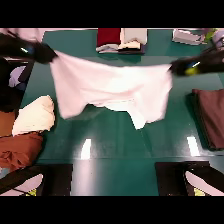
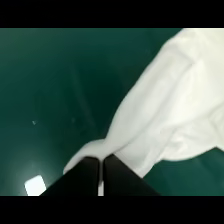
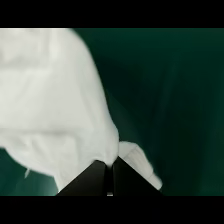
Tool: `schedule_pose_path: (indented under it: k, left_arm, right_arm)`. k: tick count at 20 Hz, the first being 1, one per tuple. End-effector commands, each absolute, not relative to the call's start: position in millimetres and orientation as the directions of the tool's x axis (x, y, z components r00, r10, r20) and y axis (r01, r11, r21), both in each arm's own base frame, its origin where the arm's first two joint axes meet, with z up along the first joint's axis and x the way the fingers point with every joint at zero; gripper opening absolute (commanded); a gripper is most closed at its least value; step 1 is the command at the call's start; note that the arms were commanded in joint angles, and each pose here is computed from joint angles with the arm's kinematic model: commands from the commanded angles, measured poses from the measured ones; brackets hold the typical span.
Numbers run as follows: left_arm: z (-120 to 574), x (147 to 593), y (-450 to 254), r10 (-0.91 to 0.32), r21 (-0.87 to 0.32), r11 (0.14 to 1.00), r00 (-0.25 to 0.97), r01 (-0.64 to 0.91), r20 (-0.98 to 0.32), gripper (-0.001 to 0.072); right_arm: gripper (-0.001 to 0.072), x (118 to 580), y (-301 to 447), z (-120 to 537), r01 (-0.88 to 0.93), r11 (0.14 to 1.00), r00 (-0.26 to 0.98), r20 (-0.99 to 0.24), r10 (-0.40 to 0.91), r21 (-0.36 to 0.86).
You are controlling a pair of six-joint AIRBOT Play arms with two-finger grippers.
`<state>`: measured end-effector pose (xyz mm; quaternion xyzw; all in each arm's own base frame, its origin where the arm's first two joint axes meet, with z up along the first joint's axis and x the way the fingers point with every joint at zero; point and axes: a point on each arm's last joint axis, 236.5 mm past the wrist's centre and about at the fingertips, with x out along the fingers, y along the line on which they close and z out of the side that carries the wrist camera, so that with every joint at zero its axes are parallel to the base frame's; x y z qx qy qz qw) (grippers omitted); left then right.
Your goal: Fold the shirts.
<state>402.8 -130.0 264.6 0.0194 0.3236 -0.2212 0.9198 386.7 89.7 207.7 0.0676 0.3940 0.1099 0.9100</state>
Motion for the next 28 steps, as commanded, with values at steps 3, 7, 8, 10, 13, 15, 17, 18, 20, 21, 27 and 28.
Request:
schedule_pose_path:
  k: [3,7,8,10,13,15,17,18,20,21,27,28]
  left_arm:
    - [457.9,307.7,-110.7,-0.406,0.019,0.909,0.895,0.416,-0.187,0.0023]
    - [518.2,247.8,-99.2,-0.399,0.043,0.916,0.917,0.400,-0.014,0.0023]
    - [525.0,238.4,-97.8,-0.399,0.049,0.916,0.917,0.399,0.005,0.0023]
    - [526.8,236.6,-97.4,-0.399,0.027,0.917,0.917,0.399,0.011,0.0023]
    - [510.3,251.5,-100.0,-0.400,-0.007,0.916,0.915,0.400,-0.044,0.0023]
    - [470.1,280.9,-102.9,-0.391,-0.032,0.919,0.904,0.392,-0.175,0.0023]
    - [402.2,319.6,-109.6,-0.386,-0.093,0.920,0.844,0.380,-0.372,0.0023]
    - [361.6,339.7,-112.9,-0.379,-0.116,0.922,0.795,0.371,-0.473,0.0023]
    - [267.3,378.6,-118.8,-0.359,-0.167,0.927,0.665,0.336,-0.655,0.0023]
    - [216.2,394.4,-121.2,-0.347,-0.191,0.931,0.589,0.312,-0.729,0.0024]
    - [18.1,459.7,-124.4,-0.287,-0.226,0.954,0.383,0.197,-0.878,0.0024]
    - [5.6,462.6,-124.5,-0.283,-0.226,0.955,0.369,0.191,-0.885,0.0024]
  right_arm:
    - [0.0021,314.4,28.0,412.6,-0.086,0.986,0.942,-0.310,0.127,0.140]
    - [0.0020,266.4,3.8,469.9,-0.013,0.994,0.982,-0.184,0.033,0.108]
    - [0.0020,261.2,-1.4,476.3,0.007,0.995,0.984,-0.176,0.011,0.103]
    - [0.0020,257.0,-9.7,485.7,0.037,0.996,0.985,-0.174,-0.023,0.081]
    - [0.0020,270.1,-12.6,486.4,0.036,0.996,0.979,-0.204,-0.018,0.085]
    - [0.0020,296.0,-7.4,474.0,-0.002,0.994,0.968,-0.248,0.030,0.110]
    - [0.0020,334.5,3.5,436.3,-0.056,0.984,0.931,-0.347,0.111,0.167]
    - [0.0020,355.6,7.7,405.7,-0.066,0.978,0.896,-0.420,0.145,0.197]
    - [0.0020,395.7,17.1,325.8,-0.062,0.968,0.781,-0.592,0.199,0.244]
    - [0.0020,412.5,23.9,281.1,-0.056,0.964,0.708,-0.671,0.223,0.262]
    - [0.0021,482.6,58.5,88.8,-0.002,0.950,0.461,-0.842,0.279,0.313]
    - [0.0021,488.1,63.7,73.7,-0.003,0.950,0.444,-0.851,0.282,0.313]
